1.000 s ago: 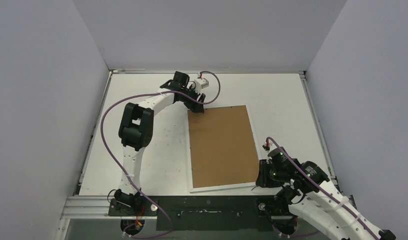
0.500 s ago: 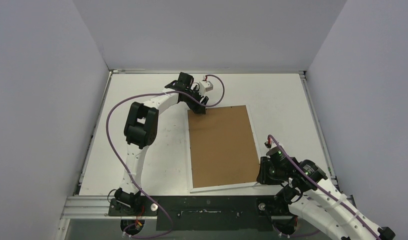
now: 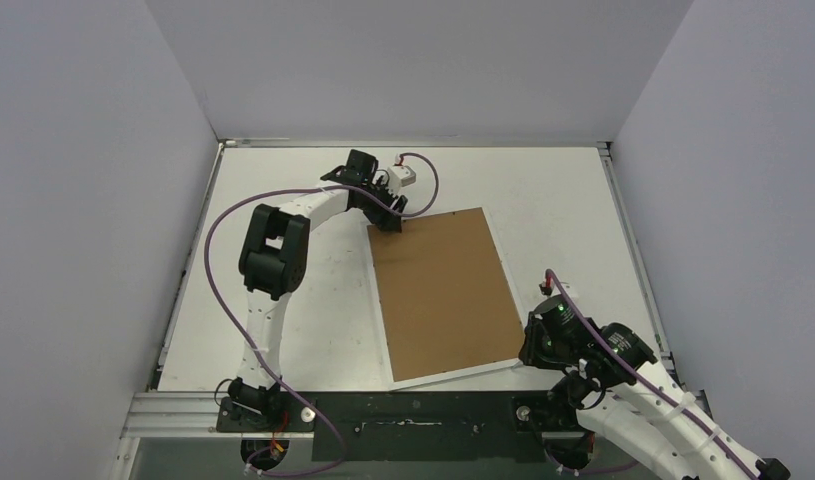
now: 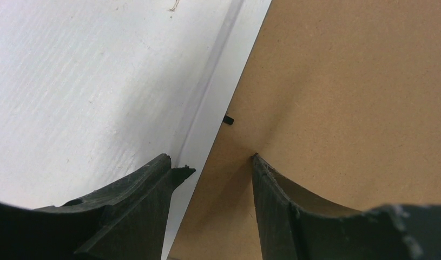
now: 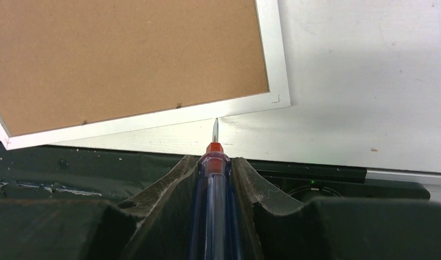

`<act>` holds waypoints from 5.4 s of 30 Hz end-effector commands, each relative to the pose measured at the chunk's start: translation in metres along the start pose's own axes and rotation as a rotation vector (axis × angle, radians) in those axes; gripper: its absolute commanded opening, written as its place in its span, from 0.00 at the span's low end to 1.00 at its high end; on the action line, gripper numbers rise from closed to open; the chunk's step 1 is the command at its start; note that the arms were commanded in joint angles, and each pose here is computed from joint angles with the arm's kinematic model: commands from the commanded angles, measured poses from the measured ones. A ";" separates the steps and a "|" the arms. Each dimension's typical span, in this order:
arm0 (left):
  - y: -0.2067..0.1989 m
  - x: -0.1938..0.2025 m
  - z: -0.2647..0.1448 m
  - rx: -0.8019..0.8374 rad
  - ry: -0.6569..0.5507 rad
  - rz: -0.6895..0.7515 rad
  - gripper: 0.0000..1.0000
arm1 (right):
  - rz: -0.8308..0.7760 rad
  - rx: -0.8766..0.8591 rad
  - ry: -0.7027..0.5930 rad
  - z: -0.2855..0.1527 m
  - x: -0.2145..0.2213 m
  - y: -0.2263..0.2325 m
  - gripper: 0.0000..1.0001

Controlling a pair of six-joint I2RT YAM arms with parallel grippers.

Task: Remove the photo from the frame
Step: Adjust the photo frame at the center of the board.

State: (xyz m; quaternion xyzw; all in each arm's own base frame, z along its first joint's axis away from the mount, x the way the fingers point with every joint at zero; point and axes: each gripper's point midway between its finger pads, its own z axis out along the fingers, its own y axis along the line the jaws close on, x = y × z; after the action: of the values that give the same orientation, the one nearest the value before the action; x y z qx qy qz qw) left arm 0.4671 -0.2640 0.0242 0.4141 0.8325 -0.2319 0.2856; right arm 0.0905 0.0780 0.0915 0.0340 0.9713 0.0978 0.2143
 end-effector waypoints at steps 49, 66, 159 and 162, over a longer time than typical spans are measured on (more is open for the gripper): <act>-0.148 0.184 -0.104 -0.150 0.247 -0.802 0.36 | 0.099 0.124 -0.384 0.018 -0.118 0.020 0.00; -0.178 0.215 -0.115 -0.202 0.220 -0.862 0.34 | 0.089 0.133 -0.383 0.021 -0.119 0.013 0.00; -0.190 0.221 -0.151 -0.314 -0.142 -1.068 0.41 | 0.262 0.078 -0.256 0.068 -0.156 0.025 0.00; -0.190 0.218 -0.151 -0.304 -0.154 -1.076 0.42 | 0.261 0.028 -0.238 0.075 -0.166 0.036 0.00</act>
State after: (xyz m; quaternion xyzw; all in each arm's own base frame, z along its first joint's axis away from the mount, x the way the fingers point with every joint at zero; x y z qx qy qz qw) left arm 0.1910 -0.1212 0.0193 -0.1576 0.9142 -0.1829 0.3255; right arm 0.2364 0.0504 0.0871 0.1919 0.9332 -0.0352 0.3019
